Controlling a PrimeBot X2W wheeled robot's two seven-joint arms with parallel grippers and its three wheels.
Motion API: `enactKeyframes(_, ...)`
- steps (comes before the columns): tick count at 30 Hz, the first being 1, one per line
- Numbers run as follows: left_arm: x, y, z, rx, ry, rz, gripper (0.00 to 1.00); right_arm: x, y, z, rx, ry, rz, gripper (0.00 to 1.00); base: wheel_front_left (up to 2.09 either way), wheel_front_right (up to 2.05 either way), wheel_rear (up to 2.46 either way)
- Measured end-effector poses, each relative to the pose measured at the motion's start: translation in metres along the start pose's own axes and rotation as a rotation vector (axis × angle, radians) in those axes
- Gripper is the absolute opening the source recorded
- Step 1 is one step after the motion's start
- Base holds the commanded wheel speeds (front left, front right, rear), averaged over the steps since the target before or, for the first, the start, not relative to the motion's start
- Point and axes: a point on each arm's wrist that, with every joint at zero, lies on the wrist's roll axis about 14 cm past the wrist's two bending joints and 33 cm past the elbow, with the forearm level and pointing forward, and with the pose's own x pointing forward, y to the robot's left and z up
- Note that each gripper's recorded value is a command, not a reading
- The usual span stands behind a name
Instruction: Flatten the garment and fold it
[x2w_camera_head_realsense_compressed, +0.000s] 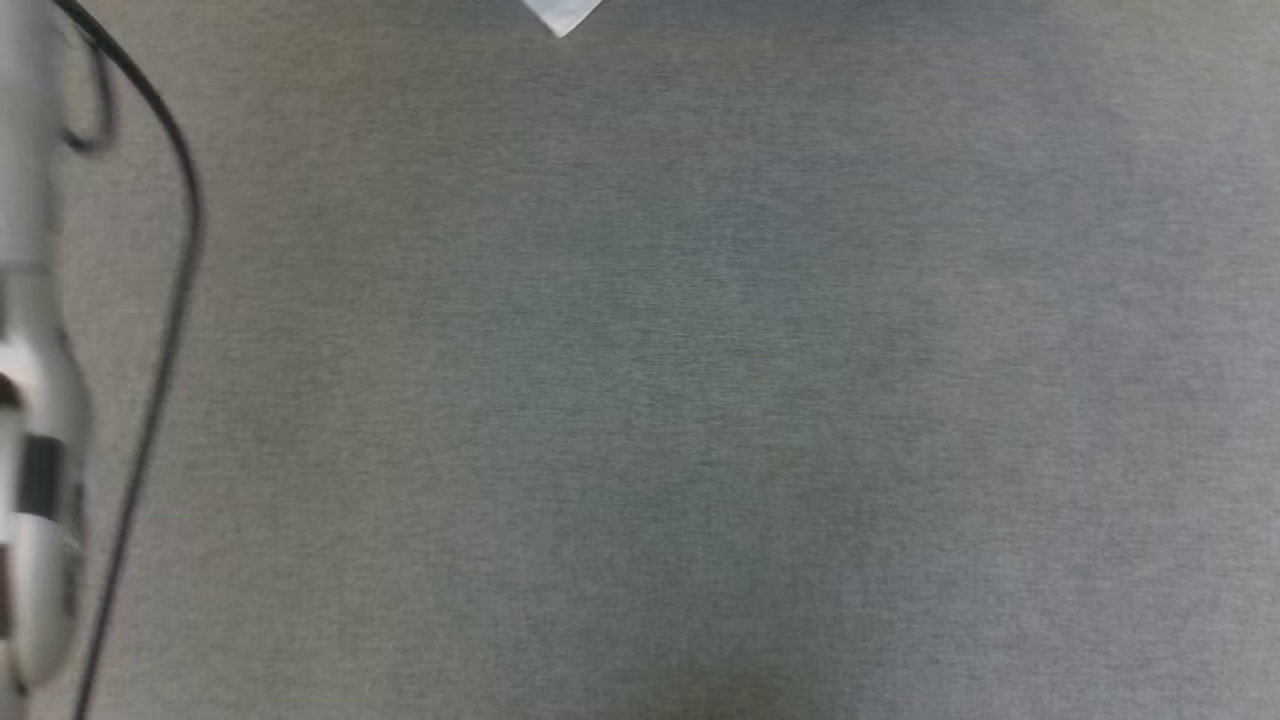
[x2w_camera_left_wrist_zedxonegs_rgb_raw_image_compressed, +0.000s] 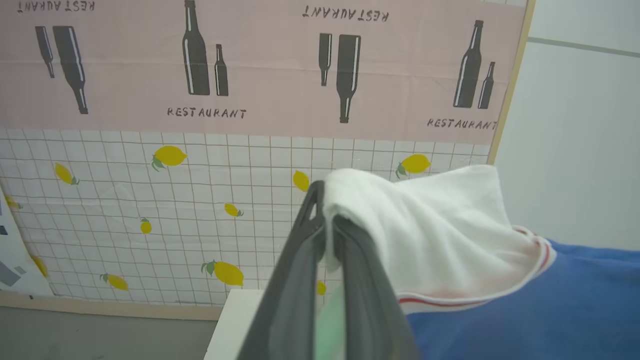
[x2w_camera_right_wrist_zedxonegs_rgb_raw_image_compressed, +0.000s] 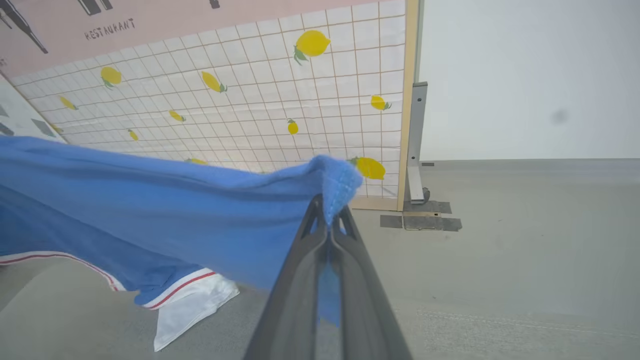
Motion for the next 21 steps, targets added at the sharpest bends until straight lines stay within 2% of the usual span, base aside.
enactKeyframes(5, -0.033, 0.001, -0.047, -0.044, 0.081, -0.008, 0.00, -0.010, 0.006, -0.056, 0.038, 0.081, 0.054, 0.00, 0.00, 0.00, 0.00)
enactKeyframes(9, -0.070, 0.007, -0.073, -0.082, 0.146, 0.012, 0.00, -0.037, 0.012, -0.094, 0.073, 0.128, 0.087, 0.00, 0.00, 0.00, 0.00)
enactKeyframes(14, -0.136, 0.009, -0.111, -0.132, 0.256, 0.049, 0.00, -0.087, 0.009, -0.142, 0.155, 0.178, 0.086, 0.00, 0.00, 0.00, 0.00)
enactKeyframes(21, -0.247, 0.003, -0.152, -0.259, 0.424, 0.125, 0.00, -0.170, -0.008, -0.202, 0.240, 0.236, -0.001, 0.00, 0.00, 0.00, 0.00)
